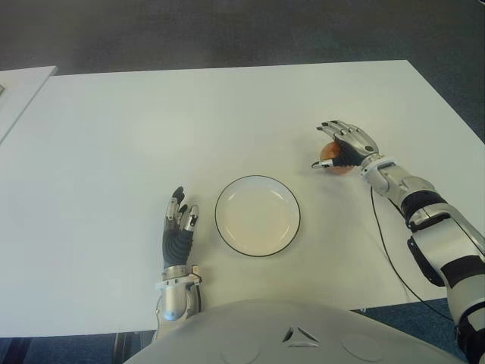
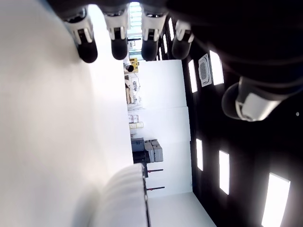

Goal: Put the apples into the plate.

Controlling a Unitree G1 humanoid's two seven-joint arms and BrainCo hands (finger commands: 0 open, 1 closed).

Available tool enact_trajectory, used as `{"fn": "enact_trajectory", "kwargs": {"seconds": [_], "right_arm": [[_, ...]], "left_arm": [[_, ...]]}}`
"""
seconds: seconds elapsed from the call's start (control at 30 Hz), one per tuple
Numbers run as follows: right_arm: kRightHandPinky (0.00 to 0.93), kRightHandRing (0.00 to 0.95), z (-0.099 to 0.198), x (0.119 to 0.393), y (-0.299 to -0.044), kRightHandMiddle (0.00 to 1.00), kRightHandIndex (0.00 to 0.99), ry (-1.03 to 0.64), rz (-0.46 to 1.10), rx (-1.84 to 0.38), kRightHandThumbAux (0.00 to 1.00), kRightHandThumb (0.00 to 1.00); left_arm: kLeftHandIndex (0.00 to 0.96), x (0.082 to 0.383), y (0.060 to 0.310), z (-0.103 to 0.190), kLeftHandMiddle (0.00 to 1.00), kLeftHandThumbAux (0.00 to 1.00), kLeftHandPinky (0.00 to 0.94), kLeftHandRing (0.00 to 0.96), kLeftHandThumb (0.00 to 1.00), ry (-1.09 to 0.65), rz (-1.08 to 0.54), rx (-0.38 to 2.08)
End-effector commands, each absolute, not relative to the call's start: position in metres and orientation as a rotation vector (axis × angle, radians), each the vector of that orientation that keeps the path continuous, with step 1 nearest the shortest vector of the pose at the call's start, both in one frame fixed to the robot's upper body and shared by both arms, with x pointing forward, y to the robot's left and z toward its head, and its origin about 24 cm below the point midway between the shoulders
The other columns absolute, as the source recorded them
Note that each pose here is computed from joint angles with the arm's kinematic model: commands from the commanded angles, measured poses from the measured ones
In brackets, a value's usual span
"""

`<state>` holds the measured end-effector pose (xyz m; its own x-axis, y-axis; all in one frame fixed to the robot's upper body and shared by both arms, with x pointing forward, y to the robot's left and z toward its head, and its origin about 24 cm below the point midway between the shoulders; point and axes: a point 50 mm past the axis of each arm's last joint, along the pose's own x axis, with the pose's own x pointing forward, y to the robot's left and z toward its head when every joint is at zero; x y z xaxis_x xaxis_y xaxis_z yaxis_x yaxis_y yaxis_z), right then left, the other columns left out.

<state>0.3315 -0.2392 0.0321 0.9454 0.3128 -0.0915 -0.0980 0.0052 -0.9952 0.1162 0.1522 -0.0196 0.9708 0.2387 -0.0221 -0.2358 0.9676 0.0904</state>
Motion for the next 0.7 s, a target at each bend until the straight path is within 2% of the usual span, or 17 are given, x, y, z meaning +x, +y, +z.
{"fn": "enact_trajectory", "kwargs": {"seconds": [0.03, 0.7], "right_arm": [[0.000, 0.000, 0.006, 0.317, -0.240, 0.000, 0.000, -0.070, 0.376, -1.539, 0.326, 0.209], [0.000, 0.000, -0.004, 0.313, -0.242, 0.000, 0.000, 0.012, 0.372, -1.535, 0.348, 0.191]], "left_arm": [[0.000, 0.115, 0.151, -0.021, 0.000, 0.392, 0.000, 0.000, 0.002, 0.048, 0.216, 0.088], [0.000, 0.114, 0.150, -0.020, 0.000, 0.391, 0.000, 0.000, 0.011, 0.042, 0.212, 0.092]]}}
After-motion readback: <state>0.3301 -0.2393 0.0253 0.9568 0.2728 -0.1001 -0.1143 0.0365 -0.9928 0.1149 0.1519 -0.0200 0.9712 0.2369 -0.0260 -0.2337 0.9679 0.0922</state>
